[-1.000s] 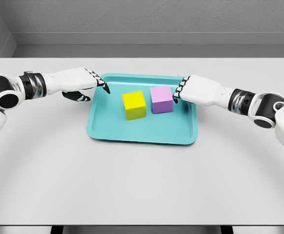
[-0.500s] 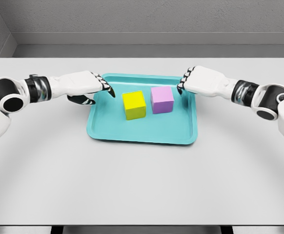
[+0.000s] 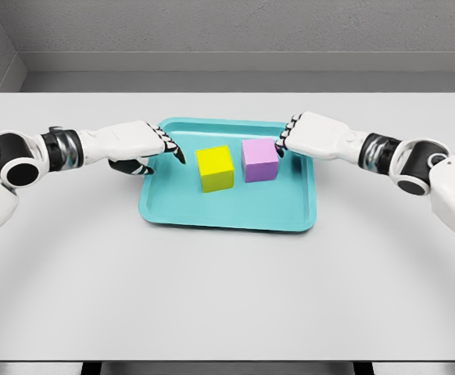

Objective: Push two cubes

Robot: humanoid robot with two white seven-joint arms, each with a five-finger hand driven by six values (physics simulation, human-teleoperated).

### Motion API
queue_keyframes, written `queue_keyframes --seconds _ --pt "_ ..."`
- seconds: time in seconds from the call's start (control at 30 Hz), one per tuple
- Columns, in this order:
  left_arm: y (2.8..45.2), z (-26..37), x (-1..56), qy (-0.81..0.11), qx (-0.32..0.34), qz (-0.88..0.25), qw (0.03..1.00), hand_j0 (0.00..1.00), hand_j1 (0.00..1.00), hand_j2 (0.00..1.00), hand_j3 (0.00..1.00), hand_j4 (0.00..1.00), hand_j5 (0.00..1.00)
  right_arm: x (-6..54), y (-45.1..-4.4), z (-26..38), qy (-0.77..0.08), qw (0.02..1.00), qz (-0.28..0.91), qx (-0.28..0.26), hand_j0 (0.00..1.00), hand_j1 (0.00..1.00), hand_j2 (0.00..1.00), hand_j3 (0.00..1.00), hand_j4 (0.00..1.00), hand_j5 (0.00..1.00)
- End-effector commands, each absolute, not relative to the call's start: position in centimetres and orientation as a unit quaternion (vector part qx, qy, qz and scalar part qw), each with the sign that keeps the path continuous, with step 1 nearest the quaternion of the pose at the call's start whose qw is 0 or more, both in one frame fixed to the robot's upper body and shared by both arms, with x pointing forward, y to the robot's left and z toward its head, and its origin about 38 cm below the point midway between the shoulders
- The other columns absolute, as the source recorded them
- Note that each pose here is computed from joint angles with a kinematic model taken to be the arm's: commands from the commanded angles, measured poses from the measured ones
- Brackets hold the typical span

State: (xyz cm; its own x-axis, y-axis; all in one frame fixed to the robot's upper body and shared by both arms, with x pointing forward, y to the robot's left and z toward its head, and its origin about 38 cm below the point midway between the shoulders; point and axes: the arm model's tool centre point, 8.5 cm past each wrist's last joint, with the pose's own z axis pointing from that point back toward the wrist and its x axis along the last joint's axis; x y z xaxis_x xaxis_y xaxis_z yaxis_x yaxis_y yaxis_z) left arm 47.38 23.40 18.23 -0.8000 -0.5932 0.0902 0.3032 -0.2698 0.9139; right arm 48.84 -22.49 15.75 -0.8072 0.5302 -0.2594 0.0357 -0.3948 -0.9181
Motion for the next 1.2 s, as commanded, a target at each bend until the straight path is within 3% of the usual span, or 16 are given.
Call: queue_keyframes --seconds 0.0,0.47,1.17 --pt "23.5 18.3 47.4 -0.534 0.136 -0.783 0.288 0.71 0.71 0.71 0.71 0.71 0.71 48.7 -22.2 15.4 -0.523 0.154 0.795 -0.267 0.46 0.46 0.46 0.46 0.46 0.46" --pt "23.7 18.7 47.6 -0.537 0.139 -0.781 0.288 0.71 0.71 0.71 0.71 0.71 0.71 48.7 -21.0 15.4 -0.527 0.147 0.794 -0.264 0.46 0.46 0.46 0.46 0.46 0.46" --pt "23.7 18.7 47.6 -0.537 0.139 -0.781 0.288 0.71 0.71 0.71 0.71 0.71 0.71 48.9 -23.2 15.8 -0.510 0.154 0.797 -0.283 0.46 0.46 0.46 0.46 0.46 0.46"
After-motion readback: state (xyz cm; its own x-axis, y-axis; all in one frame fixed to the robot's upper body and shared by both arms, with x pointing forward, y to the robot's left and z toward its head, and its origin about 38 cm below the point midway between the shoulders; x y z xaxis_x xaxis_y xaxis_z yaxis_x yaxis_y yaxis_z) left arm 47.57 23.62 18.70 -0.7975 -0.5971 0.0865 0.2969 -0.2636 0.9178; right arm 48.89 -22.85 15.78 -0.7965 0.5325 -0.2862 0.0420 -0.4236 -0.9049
